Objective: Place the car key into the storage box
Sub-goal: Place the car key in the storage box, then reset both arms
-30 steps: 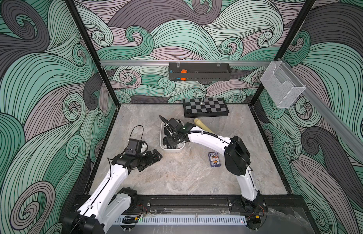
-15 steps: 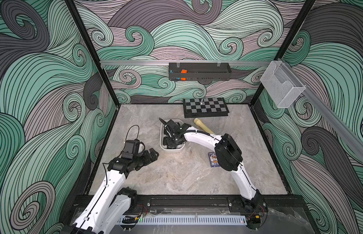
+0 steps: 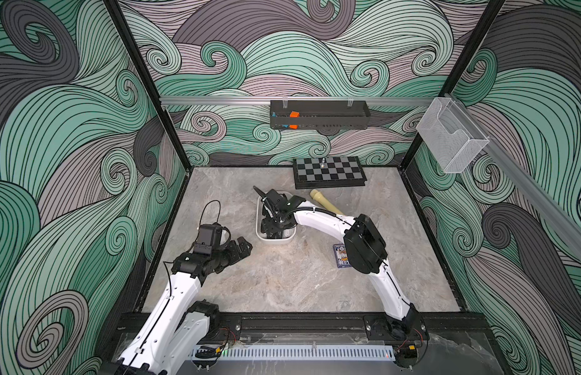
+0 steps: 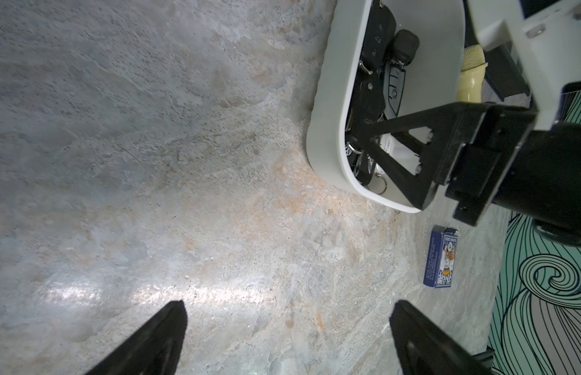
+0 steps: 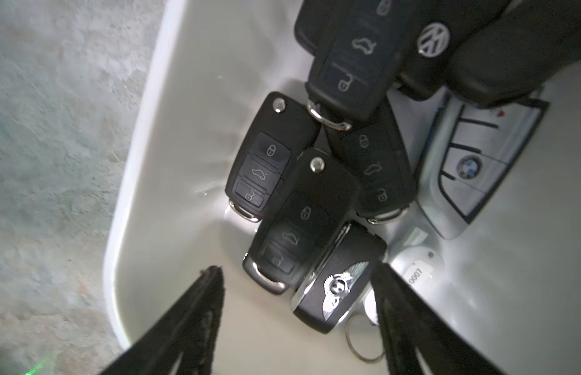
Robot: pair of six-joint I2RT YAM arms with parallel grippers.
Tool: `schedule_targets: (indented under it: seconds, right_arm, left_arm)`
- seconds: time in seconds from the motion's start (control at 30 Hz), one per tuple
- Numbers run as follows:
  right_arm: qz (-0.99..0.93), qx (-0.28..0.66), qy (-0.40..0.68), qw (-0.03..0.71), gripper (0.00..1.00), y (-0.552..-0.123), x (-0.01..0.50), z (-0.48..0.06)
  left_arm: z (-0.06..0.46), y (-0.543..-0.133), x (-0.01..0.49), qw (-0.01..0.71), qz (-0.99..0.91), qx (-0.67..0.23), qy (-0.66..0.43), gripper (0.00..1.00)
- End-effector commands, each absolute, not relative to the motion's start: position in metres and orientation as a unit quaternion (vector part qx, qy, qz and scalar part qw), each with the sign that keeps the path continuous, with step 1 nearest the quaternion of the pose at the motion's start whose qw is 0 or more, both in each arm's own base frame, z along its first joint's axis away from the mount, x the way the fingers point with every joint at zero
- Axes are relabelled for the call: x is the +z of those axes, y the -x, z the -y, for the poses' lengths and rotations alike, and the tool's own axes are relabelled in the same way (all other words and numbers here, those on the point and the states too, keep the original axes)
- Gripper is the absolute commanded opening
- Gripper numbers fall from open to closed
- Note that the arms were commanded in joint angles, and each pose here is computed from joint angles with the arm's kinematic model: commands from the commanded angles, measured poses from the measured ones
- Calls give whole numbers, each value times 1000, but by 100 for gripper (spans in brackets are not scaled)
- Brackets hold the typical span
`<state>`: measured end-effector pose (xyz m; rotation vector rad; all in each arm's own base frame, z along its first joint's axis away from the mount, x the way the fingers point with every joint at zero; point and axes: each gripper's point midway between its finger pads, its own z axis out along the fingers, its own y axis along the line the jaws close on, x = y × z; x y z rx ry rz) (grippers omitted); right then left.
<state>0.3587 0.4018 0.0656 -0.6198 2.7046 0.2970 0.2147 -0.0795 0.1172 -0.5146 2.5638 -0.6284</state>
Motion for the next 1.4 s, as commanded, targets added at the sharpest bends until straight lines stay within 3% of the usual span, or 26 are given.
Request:
schedule_targets:
  seconds: [0.0, 0.13, 0.33, 0.67, 0.8, 0.97, 1.2, 1.23, 1.37]
  right_arm:
    - [-938, 116, 218, 244, 83, -374, 135, -391]
    - [-924, 107, 223, 292, 91, -379, 183, -364]
    - [-922, 67, 188, 333, 92, -388, 210, -284]
    - [-892, -33, 54, 448, 93, -391, 193, -106]
    - [-854, -83, 21, 514, 93, -381, 179, -55]
    - [-849, -131, -27, 511, 92, -369, 131, -5]
    - [-836, -94, 10, 540, 92, -392, 111, 3]
    - [-843, -74, 26, 533, 97, -396, 109, -6]
    - [-800, -37, 34, 598, 99, -389, 100, -18]
  left_arm:
    - [77, -219, 124, 242, -926, -227, 181, 99]
    - [76, -223, 122, 245, -928, -219, 173, 99]
    - [64, -237, 125, 258, -940, -168, 145, 99]
    - [4, -298, 159, 377, -919, 21, 111, 99]
    - [-11, -320, 156, 412, -903, 42, 117, 99]
    - [-34, -342, 129, 441, -886, 54, 135, 99]
    - [-47, -371, 101, 475, -869, 75, 115, 99]
    - [-47, -378, 106, 485, -863, 75, 118, 99]
    - [-49, -397, 100, 483, -865, 85, 107, 99]
